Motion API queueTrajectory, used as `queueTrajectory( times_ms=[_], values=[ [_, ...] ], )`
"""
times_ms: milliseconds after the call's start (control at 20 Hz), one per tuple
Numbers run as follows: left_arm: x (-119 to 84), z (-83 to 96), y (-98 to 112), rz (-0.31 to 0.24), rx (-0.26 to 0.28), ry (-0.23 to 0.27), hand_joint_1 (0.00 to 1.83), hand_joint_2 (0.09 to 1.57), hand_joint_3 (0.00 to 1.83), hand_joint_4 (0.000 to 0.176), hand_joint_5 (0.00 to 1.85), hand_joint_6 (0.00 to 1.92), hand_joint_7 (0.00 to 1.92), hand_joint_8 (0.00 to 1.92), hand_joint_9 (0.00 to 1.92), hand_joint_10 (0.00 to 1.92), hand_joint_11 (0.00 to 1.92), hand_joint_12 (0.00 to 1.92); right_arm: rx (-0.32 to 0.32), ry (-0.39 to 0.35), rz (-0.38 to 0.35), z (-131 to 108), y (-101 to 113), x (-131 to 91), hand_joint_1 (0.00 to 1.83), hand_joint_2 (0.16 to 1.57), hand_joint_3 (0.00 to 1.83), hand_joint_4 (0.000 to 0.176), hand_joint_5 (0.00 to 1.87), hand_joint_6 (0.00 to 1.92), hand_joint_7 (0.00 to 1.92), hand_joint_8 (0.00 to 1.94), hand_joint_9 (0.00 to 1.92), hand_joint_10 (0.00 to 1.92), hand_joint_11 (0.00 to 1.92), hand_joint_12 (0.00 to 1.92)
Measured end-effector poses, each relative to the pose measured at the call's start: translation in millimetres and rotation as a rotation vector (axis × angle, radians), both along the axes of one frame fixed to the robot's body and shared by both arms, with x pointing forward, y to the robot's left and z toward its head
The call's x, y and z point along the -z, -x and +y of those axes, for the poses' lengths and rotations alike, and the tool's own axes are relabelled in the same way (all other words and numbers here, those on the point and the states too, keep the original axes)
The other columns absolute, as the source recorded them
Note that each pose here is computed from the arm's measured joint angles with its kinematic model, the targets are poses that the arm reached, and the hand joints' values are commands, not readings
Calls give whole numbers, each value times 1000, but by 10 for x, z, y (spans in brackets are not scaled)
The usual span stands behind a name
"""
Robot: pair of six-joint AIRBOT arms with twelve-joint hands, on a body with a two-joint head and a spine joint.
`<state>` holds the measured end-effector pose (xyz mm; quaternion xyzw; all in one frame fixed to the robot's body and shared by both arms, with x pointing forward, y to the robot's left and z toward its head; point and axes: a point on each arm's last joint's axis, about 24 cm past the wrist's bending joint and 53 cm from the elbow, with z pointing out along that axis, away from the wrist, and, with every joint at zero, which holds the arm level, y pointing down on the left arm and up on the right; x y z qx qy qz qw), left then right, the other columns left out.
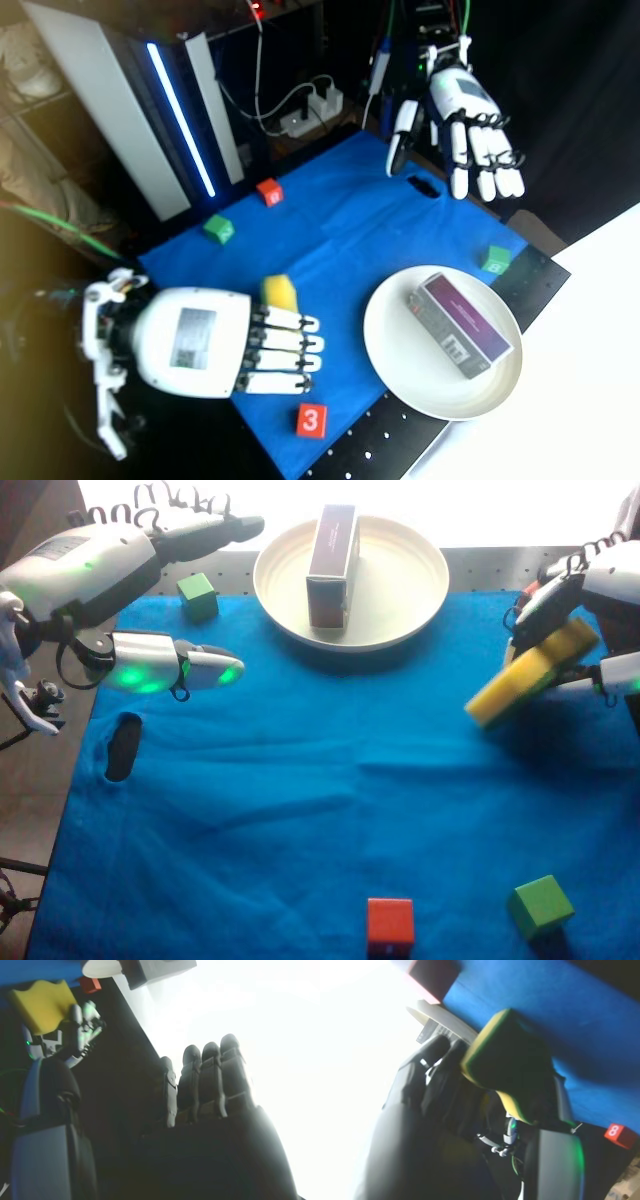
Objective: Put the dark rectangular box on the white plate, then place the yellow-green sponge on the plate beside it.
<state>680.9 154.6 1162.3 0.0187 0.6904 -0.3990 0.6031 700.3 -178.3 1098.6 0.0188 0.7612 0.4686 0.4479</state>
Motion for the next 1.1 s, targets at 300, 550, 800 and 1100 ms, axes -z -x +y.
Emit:
queueTrajectory(
  times_ms=[300, 550, 800, 1100],
  values=[
    [30, 48, 23, 7, -15, 25, 770, 974, 0, 123, 234, 6, 130, 5, 50, 12, 91, 60, 15, -27, -8, 50, -81, -61, 1280, 1109, 0, 0, 982, 815, 1027, 1081, 924, 1128, 780, 1488],
    [39, 46, 146, 7, -3, 34, 790, 963, 0, 117, 253, 9, 161, 10, 65, 9, 90, 77, 23, -96, -80, 183, -289, -385, 1386, 1089, 0, 0, 981, 818, 1110, 802, 918, 1232, 717, 1351],
    [-20, 64, 169, -9, -5, 51, 731, 952, 0, 110, 225, 0, 149, 3, 39, 3, 0, 285, 29, -133, -123, 400, -506, -554, 1382, 1095, 0, 0, 934, 986, 1105, 687, 930, 1229, 753, 1284],
    [-19, 63, 179, -10, -4, 54, 738, 976, 3, 72, 222, 0, 178, 1, 102, 3, 0, 399, 77, -139, -127, 555, -795, -564, 1383, 1088, 0, 0, 929, 1030, 1116, 665, 972, 1144, 699, 1251]
  ],
)
